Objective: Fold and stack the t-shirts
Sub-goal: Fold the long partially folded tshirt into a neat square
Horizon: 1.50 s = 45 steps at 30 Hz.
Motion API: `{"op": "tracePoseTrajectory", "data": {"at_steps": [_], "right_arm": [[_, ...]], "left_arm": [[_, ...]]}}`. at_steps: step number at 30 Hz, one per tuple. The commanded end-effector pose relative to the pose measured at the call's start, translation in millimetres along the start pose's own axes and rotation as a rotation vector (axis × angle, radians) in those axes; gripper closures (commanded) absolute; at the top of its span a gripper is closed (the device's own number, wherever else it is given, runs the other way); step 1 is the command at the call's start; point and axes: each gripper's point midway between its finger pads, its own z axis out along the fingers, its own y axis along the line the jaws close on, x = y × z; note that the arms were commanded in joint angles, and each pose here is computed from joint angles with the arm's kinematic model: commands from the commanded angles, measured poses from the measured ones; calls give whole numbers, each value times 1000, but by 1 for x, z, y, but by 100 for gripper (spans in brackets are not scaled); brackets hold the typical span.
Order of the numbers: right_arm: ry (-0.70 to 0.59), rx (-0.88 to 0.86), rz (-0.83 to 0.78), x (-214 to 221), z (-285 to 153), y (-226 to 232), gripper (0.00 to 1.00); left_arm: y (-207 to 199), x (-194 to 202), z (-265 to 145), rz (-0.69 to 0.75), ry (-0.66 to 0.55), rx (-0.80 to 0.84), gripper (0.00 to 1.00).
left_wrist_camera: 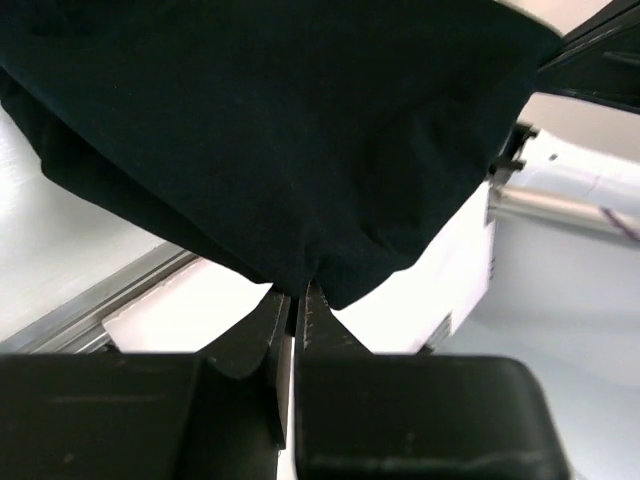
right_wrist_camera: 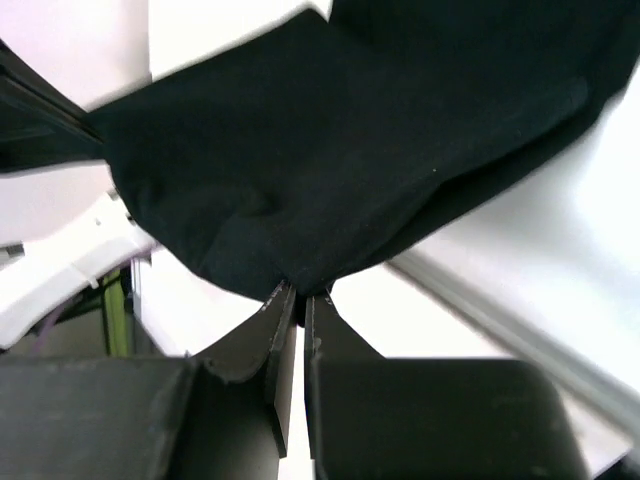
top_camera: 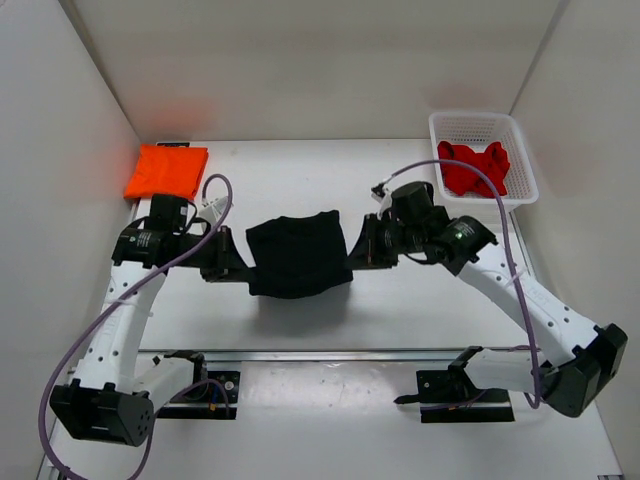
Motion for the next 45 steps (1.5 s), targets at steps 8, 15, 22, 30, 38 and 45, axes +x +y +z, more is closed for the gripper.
{"op": "tracePoseTrajectory", "data": {"at_steps": [8,15,22,30,38,45], "right_arm": [[-49,-38,-64,-86,29,-15,100],[-62,-48,-75,-153,57,-34,100],[-38,-9,-45,-194,89,-69,100],[-49,8,26,-218,116,-107,100],[-39,6,66,-238,154,-138,100],[0,98,72,-249,182,-165,98]], "left_arm": [[27,-88,1,-187,-100,32,100],[56,-148,19,-177,-108,-21,100],[93,-175,50,-159,-119,-91,100],[119,-204,69,-165,-170,-131,100],[146,-213,83,-171,-203,-181,100],[174,-221,98,-143,-252,-252,89]]}}
